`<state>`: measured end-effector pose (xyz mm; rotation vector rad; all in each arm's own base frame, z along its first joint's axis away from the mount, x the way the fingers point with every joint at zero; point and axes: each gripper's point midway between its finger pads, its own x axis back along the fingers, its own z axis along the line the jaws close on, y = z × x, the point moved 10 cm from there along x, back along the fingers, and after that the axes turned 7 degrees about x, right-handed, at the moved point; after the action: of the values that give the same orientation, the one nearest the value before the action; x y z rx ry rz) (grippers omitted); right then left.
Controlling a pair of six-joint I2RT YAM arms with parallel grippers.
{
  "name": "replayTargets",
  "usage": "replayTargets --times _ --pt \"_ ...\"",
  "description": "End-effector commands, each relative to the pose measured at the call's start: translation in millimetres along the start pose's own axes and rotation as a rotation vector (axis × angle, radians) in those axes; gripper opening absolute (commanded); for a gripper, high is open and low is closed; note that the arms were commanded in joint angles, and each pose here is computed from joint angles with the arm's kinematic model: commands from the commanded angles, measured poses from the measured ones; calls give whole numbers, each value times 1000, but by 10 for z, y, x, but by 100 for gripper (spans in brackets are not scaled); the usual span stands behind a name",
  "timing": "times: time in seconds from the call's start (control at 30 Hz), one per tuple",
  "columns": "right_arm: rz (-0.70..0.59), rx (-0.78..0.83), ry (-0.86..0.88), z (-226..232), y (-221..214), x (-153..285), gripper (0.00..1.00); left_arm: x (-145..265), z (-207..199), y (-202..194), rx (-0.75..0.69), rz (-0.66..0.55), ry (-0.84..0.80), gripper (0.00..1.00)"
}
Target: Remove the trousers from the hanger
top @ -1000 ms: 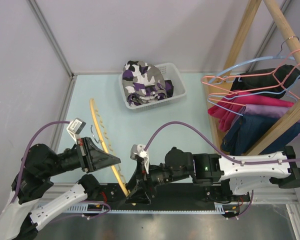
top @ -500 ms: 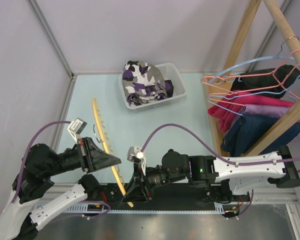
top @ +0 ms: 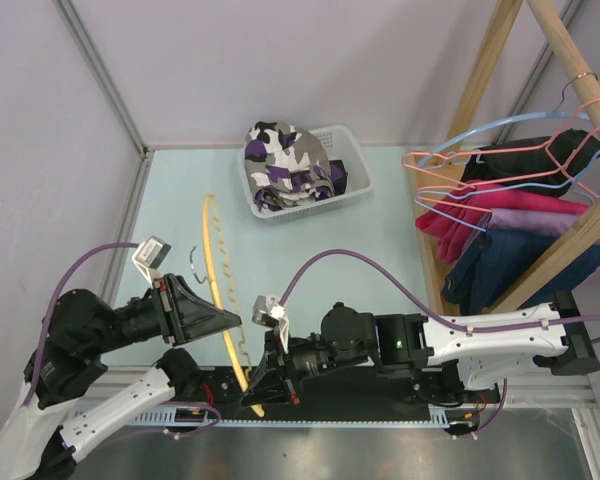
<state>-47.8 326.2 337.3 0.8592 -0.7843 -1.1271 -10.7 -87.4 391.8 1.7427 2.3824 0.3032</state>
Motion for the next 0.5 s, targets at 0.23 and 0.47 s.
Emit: replayTargets --times 0.23,0.47 --pt "-182 -46 -194 -4 334 6 0 201 -70 9 -70 -152 -52 78" --pt "-244 -96 -356 -133 612 17 0 441 45 -20 -116 -276 49 79"
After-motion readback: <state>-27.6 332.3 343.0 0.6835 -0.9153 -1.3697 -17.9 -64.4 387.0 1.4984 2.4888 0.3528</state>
